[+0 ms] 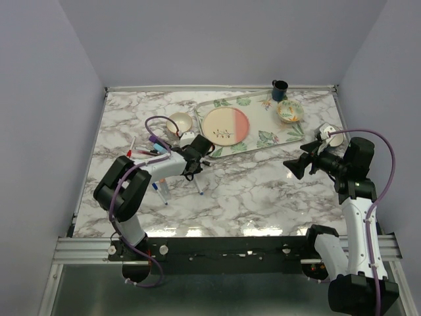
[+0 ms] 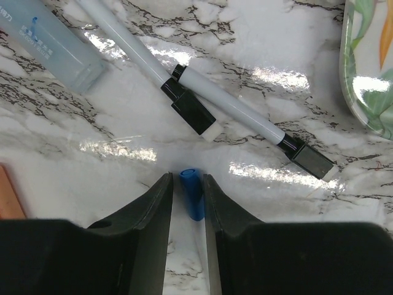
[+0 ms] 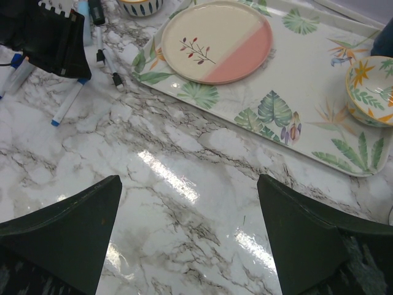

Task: Open the pen caps

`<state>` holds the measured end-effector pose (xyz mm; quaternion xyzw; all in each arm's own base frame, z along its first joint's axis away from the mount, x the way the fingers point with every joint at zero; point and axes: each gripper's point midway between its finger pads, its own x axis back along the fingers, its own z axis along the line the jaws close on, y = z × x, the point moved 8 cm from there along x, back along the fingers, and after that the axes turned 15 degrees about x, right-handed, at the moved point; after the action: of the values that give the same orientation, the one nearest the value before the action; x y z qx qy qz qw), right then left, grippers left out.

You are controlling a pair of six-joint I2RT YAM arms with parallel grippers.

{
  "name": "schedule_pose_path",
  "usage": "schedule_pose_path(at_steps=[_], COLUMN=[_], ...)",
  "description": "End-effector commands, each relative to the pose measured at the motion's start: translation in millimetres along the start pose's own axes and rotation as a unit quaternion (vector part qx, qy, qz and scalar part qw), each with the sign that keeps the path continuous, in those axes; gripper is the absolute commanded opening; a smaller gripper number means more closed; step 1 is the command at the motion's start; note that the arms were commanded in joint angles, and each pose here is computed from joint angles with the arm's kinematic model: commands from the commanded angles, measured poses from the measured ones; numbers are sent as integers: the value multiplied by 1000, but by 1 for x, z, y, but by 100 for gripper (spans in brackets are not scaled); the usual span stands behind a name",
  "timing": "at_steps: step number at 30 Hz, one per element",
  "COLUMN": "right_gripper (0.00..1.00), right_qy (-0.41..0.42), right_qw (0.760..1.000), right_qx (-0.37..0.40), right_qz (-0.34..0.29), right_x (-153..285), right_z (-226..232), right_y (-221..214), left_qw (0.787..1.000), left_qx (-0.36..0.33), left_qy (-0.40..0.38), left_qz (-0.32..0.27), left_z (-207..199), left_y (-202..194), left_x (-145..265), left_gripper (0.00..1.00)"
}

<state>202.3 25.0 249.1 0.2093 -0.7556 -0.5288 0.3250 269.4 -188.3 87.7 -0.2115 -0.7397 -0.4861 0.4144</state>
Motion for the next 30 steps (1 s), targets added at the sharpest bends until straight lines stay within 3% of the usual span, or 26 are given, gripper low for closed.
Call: schedule_pose_path(at_steps=[1,10,16,23,30], right_gripper=[100,100,100,100,100], right_qy=[6,5,18,60,158], right_qw=[1000,1000,1000,997,987], right_qx=[5,9,13,21,-8], right_qz=[-6,-5,-13,-36,-39], right_x=[3,4,5,3,-12], right_z=[0,0,4,12,29], right_y=[8,9,11,11,21], left_qw=[1000,999,994,961,903], left_qx=[9,35,74,154,230], left_qy=[22,5,-71,-222,-358], left_qz=[-14,-24,-48,-65,-55], left_z=[10,15,15,17,11], left_y=[-7,-5,7,16,16], left_x=[-4,7,37,83,120], left_gripper=[30,11,2,0,0])
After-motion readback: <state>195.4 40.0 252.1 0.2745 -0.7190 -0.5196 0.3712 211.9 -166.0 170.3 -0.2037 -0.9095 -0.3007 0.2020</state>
